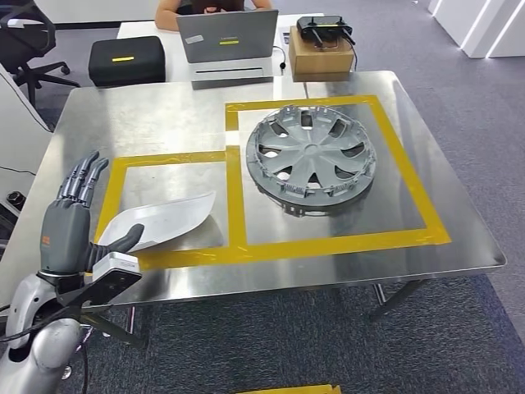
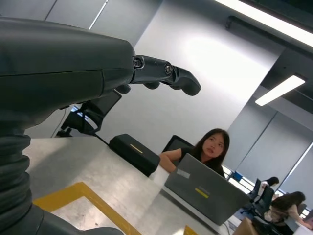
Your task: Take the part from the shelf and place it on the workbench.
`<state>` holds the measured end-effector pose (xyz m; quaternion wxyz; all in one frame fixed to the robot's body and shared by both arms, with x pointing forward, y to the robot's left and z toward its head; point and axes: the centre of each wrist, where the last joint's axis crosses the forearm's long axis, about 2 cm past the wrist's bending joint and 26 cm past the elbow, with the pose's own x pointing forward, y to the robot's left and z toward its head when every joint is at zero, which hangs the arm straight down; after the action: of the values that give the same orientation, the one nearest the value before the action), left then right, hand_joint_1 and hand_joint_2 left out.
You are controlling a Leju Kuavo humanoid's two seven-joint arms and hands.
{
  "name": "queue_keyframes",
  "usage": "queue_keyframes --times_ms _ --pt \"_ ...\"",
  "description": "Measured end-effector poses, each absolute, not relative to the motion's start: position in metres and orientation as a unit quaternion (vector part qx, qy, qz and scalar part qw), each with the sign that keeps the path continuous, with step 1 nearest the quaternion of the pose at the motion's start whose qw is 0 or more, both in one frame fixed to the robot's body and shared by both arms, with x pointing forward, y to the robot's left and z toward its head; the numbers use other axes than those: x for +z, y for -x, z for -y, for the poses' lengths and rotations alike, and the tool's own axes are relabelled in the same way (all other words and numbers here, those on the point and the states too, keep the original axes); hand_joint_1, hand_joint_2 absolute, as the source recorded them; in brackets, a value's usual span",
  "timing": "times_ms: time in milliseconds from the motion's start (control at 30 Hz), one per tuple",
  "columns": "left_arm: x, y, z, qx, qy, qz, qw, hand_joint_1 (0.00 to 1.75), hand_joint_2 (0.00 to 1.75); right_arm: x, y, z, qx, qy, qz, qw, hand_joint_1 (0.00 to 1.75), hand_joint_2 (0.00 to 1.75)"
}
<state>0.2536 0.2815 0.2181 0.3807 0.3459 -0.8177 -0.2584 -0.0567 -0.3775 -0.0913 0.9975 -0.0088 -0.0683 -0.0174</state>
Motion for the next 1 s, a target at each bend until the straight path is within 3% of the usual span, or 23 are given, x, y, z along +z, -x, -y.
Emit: queue_keyframes --times_ms 1000 --pt "0.220 -0.256 -0.302 -0.253 -0.358 0.815 0.379 0.00 1.75 -0.094 0.052 0.371 -0.018 0.016 0.064 0.998 0.00 0.00"
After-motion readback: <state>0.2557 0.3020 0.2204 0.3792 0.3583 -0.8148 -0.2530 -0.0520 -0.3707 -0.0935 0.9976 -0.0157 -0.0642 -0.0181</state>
